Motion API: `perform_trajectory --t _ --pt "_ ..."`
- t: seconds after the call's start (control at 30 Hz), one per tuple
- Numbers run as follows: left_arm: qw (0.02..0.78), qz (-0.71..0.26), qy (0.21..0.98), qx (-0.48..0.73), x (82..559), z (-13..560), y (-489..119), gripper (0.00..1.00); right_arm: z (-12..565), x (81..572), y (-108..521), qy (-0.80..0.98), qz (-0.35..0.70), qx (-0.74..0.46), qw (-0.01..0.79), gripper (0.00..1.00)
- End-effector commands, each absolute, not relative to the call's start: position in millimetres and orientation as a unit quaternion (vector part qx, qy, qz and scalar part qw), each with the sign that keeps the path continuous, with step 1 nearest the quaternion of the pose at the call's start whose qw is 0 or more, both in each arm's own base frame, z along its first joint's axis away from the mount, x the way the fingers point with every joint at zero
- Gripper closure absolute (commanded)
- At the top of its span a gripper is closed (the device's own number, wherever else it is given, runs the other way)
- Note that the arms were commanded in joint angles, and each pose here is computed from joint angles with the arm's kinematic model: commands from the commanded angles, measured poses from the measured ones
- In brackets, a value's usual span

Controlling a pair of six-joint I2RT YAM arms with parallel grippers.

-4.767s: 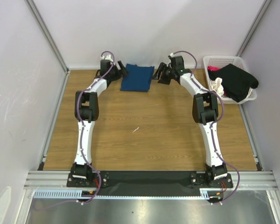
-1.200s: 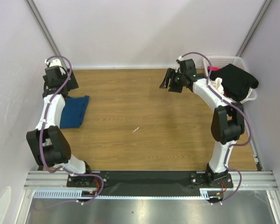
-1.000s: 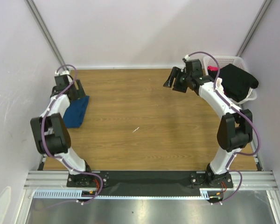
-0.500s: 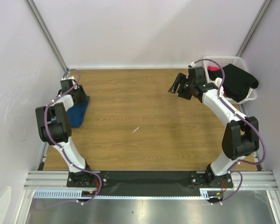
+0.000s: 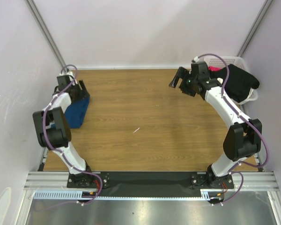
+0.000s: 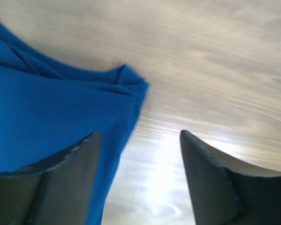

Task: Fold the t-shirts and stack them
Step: Neatly place the folded tshirt to the corner

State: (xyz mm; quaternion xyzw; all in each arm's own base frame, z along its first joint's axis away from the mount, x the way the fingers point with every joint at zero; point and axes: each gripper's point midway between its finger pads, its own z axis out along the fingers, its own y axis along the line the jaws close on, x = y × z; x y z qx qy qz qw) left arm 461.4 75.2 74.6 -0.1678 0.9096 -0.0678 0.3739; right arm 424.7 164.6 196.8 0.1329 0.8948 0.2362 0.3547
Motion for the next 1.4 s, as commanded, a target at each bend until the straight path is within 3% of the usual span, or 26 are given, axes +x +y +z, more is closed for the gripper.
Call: perform_trajectory --t 0.0,0.17,0.2,0.43,0.57,0.8,1.07,1.37 --pt "0.505 -0.068 0.853 -0.113 474 210 74 0.24 270 438 154 0.859 0.240 0.131 0.433 0.04" --pt "0.570 -0.103 0.810 -0.093 456 292 49 0.11 324 441 142 0.828 0.250 0.117 0.488 0.00" --pt "0.586 -0.104 0.799 -0.088 446 314 44 0.01 331 442 138 0.824 0.252 0.115 0.494 0.00" --pt "0.631 -0.115 0.766 -0.036 393 381 0 0.00 378 437 98 0.793 0.206 0.132 0.557 0.00" --pt "0.643 -0.135 0.754 -0.020 359 386 -21 0.00 393 419 77 0.767 0.173 0.141 0.602 0.00" --pt "0.656 -0.132 0.743 -0.023 313 334 -26 0.00 341 367 48 0.754 0.141 0.198 0.610 0.00" --pt "0.635 -0.136 0.752 -0.111 293 247 -17 0.00 226 328 59 0.790 0.184 0.245 0.530 0.00" --pt "0.624 -0.149 0.759 -0.114 300 239 -24 0.00 204 316 64 0.801 0.193 0.239 0.514 0.00"
